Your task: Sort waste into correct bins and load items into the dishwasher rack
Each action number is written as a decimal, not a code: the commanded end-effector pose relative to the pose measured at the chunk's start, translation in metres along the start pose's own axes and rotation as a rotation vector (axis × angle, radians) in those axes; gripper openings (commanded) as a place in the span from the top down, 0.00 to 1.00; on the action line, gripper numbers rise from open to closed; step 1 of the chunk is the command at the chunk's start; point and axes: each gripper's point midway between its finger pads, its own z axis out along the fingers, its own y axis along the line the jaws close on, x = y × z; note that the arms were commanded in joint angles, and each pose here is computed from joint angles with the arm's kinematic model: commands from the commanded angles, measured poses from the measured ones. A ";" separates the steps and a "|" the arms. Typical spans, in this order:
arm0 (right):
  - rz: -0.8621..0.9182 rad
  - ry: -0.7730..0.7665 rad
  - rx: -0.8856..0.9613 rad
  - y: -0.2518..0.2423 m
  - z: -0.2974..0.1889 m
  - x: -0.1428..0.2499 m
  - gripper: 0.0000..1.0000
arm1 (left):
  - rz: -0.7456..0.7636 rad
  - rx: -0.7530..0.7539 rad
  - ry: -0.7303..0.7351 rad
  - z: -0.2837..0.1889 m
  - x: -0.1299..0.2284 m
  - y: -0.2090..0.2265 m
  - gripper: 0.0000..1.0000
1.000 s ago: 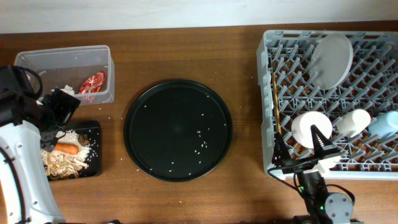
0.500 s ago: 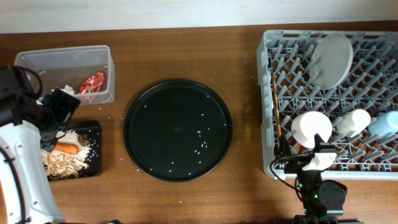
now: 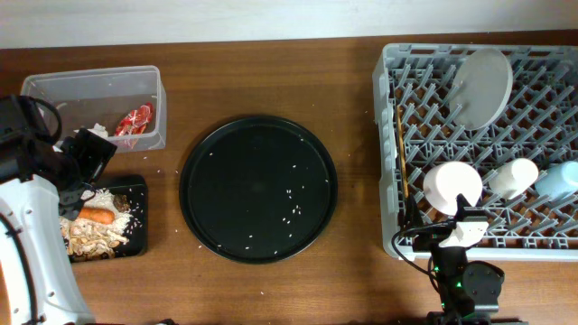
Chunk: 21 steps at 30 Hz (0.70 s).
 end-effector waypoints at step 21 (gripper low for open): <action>0.001 0.000 0.025 -0.005 0.000 0.002 0.01 | 0.690 0.527 -0.447 -0.036 0.078 -0.076 0.01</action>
